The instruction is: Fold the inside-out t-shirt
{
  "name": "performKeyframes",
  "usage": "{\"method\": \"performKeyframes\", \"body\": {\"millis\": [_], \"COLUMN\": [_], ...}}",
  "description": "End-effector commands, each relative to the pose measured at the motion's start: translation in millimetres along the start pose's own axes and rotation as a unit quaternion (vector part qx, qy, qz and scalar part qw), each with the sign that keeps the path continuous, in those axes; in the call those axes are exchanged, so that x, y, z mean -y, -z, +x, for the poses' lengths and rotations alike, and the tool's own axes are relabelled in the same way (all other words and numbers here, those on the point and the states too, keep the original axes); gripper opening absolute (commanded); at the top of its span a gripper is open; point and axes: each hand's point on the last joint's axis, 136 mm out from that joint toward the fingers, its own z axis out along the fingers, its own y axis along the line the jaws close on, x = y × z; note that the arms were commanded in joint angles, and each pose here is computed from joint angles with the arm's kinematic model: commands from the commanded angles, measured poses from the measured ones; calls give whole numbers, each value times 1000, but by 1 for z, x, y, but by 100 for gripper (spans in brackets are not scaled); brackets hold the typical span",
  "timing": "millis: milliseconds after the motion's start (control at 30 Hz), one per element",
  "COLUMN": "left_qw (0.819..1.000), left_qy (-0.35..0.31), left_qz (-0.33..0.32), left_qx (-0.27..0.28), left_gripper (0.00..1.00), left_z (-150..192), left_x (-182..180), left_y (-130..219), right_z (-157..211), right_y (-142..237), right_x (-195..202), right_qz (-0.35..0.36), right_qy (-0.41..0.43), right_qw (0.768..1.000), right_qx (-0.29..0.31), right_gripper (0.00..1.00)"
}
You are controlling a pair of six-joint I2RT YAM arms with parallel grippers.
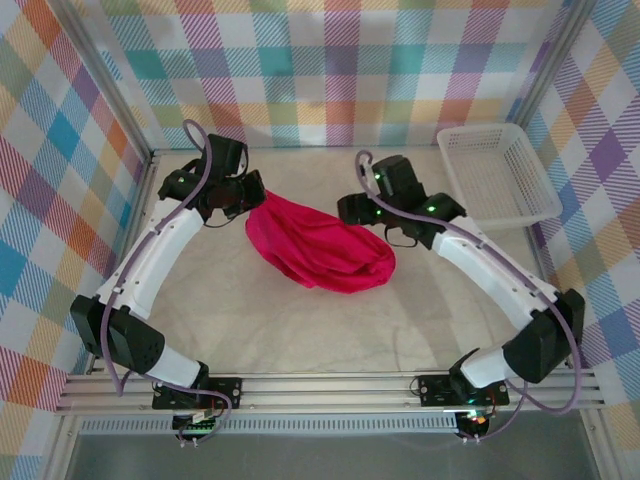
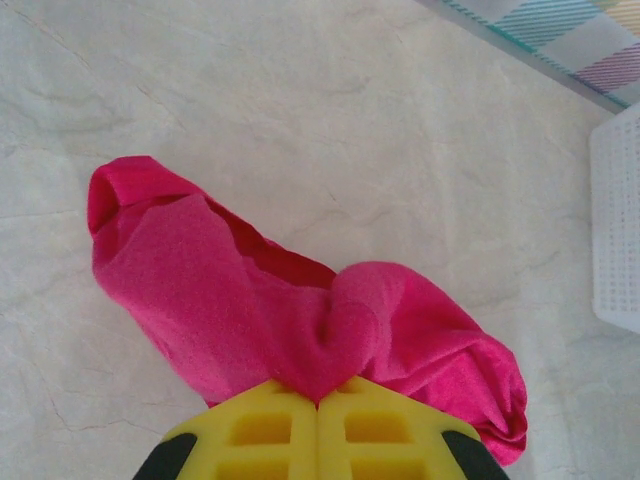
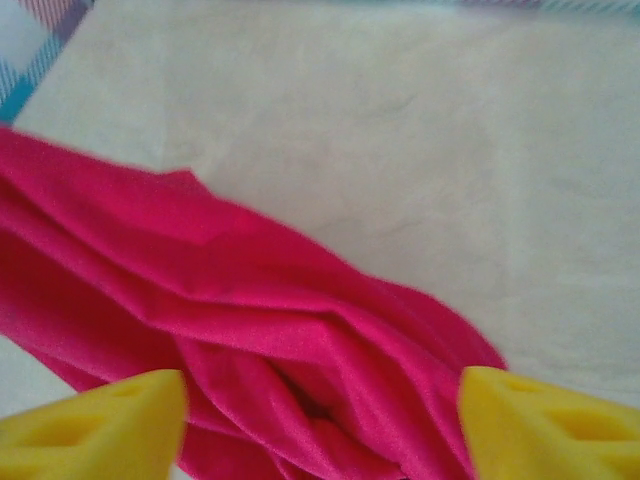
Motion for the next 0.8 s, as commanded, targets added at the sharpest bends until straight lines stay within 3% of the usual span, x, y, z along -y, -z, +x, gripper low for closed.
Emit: {"method": "performKeyframes", "body": {"millis": [0,200,367,433,467,500,600,633,767], "left_qw": [1000,1000,1000,1000,1000,1000,1000,1000,1000], "left_qy": [-9,-7,-4,-4,-4,-4,-10,-11,-14], "left_qz": [11,8,11,10,10,9,4,3,3], "left_qx": [-7,-5,-9,-7,-8,-8,-7,-6,3], "left_gripper": [0,0,0,0,0,0,0,0,0], "left_z": [1,2,4,4,4,4,2,1,-4], "left_x": [7,4,4,4,4,4,3,3,4], "left_y": [2,4,4,5,5,5,9,10,19], "right_z": [32,45,50,47,44,39,21,14,-8], "right_y": [-44,-101,-139,-144,-141,-135,-102,-88,-9], "right_x": [-14,-9,-7,-5,-4,-3,-3,-3,-18], "right_qz": [-55,-51,-42,-34,-28,-23,-9,-6,-37], "right_qy": [36,64,68,65,64,62,58,56,39], "right_qw": [997,995,993,993,994,994,996,997,998], "right_qx": [-48,-65,-87,-90,-90,-86,-63,-55,-21], "right_gripper": [85,89,86,66,52,36,5,0,0]}}
